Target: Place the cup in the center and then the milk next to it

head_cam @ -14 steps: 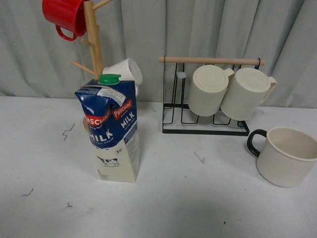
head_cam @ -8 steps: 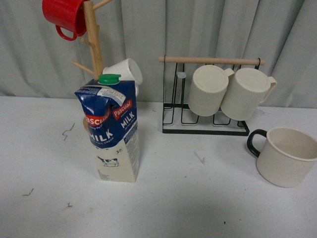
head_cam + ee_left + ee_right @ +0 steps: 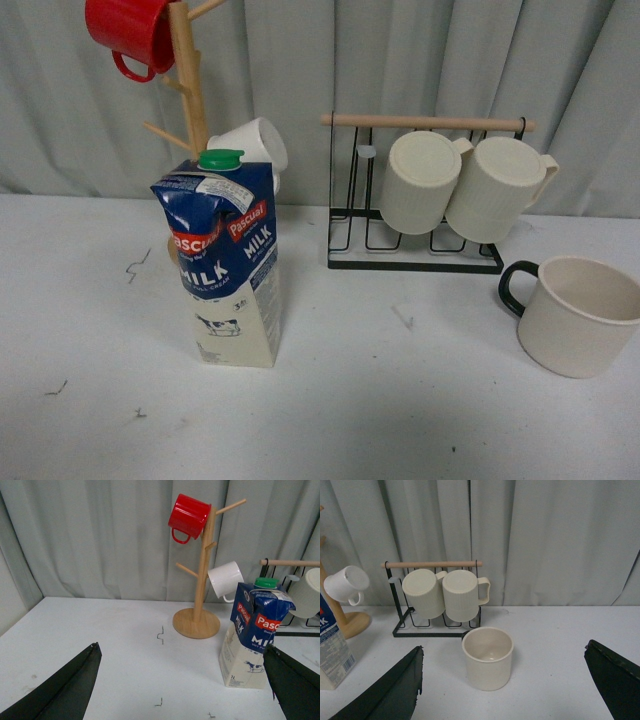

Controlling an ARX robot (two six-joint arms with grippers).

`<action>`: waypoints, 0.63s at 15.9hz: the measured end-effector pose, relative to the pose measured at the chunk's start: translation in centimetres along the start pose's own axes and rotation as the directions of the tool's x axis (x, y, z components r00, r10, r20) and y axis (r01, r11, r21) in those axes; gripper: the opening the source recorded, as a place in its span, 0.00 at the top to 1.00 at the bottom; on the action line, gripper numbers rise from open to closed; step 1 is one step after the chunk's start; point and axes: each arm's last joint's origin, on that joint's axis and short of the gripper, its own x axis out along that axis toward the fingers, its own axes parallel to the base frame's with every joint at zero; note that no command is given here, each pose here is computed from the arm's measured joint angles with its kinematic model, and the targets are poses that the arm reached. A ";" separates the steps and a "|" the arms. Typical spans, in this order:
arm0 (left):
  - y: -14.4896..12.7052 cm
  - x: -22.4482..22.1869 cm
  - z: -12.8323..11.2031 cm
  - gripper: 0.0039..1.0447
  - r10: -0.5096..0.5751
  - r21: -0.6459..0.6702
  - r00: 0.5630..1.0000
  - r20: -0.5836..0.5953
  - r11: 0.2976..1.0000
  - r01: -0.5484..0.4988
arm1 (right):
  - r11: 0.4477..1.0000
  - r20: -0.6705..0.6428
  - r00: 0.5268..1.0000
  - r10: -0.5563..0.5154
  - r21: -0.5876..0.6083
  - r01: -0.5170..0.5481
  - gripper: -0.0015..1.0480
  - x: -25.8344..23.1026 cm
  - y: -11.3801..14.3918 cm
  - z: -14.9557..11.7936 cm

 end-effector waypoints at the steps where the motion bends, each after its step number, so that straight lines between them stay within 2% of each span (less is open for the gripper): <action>1: 0.0 0.0 0.0 0.06 0.000 0.000 1.000 0.000 1.000 0.000 | 1.000 0.000 1.000 0.000 0.000 0.000 0.06 0.0 0.0 0.0; 10: 0.0 0.0 0.0 0.06 0.000 0.000 1.000 0.000 1.000 0.000 | 1.000 0.000 1.000 0.000 0.000 0.000 0.06 0.0 0.0 0.0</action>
